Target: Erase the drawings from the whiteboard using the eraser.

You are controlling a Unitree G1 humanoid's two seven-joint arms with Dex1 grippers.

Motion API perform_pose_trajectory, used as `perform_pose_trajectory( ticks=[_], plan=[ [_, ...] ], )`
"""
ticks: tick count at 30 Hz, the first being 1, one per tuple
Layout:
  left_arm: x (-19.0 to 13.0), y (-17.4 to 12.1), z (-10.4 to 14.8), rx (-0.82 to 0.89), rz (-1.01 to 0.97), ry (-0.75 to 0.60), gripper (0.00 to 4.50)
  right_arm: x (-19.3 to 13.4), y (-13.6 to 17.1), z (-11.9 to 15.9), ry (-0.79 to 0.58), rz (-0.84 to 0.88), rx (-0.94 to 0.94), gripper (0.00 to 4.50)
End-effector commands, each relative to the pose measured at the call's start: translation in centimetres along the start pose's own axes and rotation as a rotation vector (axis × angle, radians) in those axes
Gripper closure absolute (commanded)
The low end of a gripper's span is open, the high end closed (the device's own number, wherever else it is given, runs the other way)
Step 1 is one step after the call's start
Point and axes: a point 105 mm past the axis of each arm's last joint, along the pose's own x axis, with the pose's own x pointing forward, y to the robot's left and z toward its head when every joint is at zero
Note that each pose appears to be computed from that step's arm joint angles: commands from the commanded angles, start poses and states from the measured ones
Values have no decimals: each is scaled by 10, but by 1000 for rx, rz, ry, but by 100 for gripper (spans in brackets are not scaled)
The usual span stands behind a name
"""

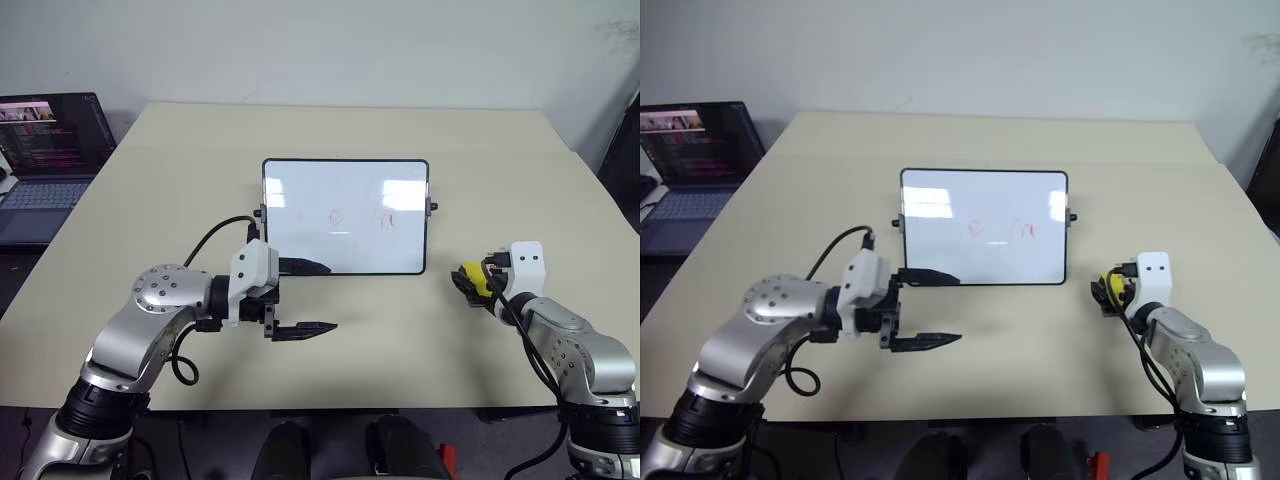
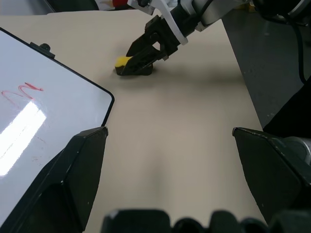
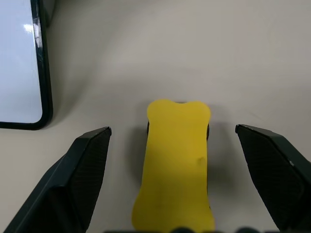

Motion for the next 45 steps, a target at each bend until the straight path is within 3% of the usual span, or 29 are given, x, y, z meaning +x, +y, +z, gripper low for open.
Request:
perform_pose_trajectory(
  ticks=[1,2,10,15,22,29,33,42,45],
  plan=[
    [-6,2,5,40,18,-2,0,-1,-6,16,-67,-22,-7,38],
    [-6,1,5,39,19,-2,0,0,-7,17,-69,-24,-6,57],
    [-8,1,1,28,40,6,0,4,-6,14,-58,-21,-18,336],
    [-9,2,-3,4,90,4,0,5,-4,14,-59,-16,-42,341],
    [-30,36,-12,-60,482,17,0,-2,4,26,-117,27,-115,341],
    [-48,34,-11,-96,601,54,0,-25,54,43,-184,296,-213,341],
    [-66,38,-20,-99,667,145,0,-36,86,62,-239,439,-246,341],
    [-90,49,-34,-114,775,266,0,-34,149,102,-341,638,-319,341],
    [-100,59,-36,-134,851,288,0,-26,182,111,-379,707,-470,341]
  ],
)
